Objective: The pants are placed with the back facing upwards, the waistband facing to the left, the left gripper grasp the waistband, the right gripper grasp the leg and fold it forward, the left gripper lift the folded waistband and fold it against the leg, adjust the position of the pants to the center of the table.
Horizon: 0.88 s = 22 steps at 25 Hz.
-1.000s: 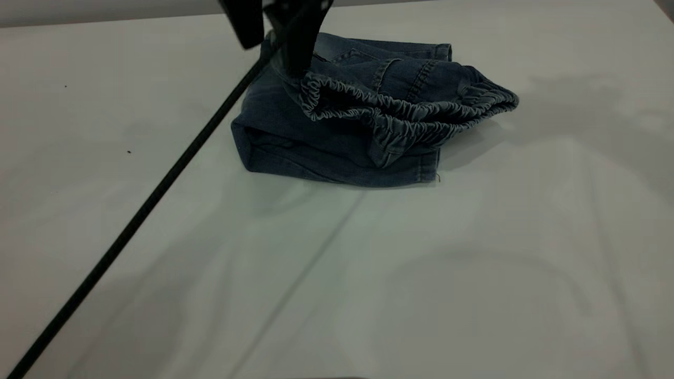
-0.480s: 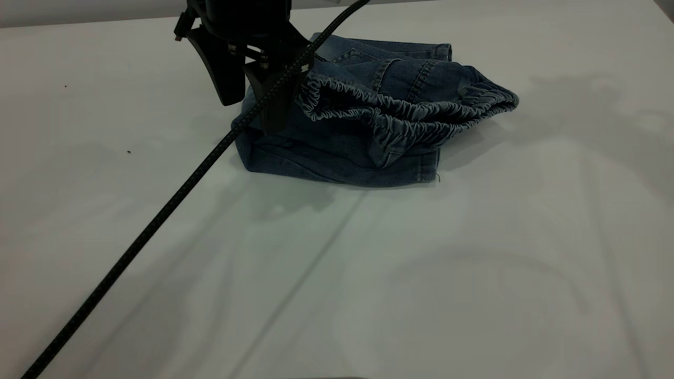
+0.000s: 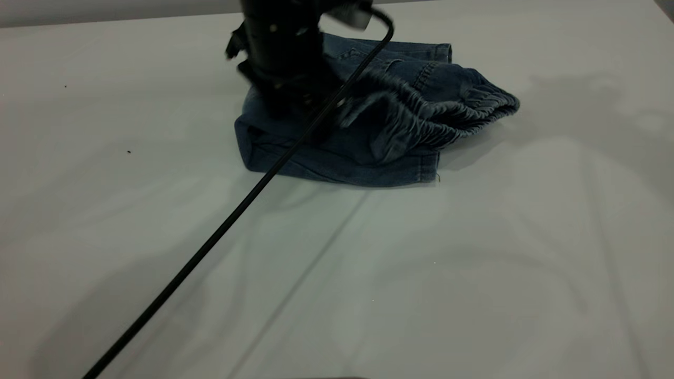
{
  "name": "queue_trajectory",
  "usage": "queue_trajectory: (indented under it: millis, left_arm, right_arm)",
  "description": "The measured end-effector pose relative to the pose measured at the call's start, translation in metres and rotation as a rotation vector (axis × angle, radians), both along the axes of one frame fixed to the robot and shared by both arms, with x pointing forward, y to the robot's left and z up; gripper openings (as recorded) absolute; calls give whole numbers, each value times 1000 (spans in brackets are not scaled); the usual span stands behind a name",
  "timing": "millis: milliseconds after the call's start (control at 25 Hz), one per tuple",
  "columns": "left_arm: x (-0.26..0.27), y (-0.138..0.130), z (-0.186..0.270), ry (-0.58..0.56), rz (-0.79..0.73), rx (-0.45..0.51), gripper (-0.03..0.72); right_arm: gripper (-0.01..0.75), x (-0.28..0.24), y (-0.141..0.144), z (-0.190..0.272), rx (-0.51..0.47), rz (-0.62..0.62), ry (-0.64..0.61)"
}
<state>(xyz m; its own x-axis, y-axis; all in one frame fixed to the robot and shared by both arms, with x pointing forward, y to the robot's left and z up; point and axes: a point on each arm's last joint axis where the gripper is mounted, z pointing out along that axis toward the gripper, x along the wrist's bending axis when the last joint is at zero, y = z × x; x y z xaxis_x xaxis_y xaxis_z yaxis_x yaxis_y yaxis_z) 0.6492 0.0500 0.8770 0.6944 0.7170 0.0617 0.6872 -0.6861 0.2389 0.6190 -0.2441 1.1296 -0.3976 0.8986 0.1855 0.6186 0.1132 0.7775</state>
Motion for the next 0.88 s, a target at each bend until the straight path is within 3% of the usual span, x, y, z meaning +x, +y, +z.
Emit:
queue_trajectory:
  millis: [240,360,480,640,880]
  left_arm:
    - [36,-25,47,-291,100,-265,549]
    - [42,-29,60,-339,118,-324,549]
    - [39,-28,57,-294,116,-295,549]
    - [29,-22,42,-163,60,-179,549]
    - [25,-18,-6,-89,-201,-18,549]
  right_arm:
    - [476,0,0,0,0,0,0]
    - [476,0,0,0,0,1,1]
    - [476,0,0,0,0,2,3]
    - [476,0,0,0,0,2,4]
    - [476,-1,1,-1,1,7,13]
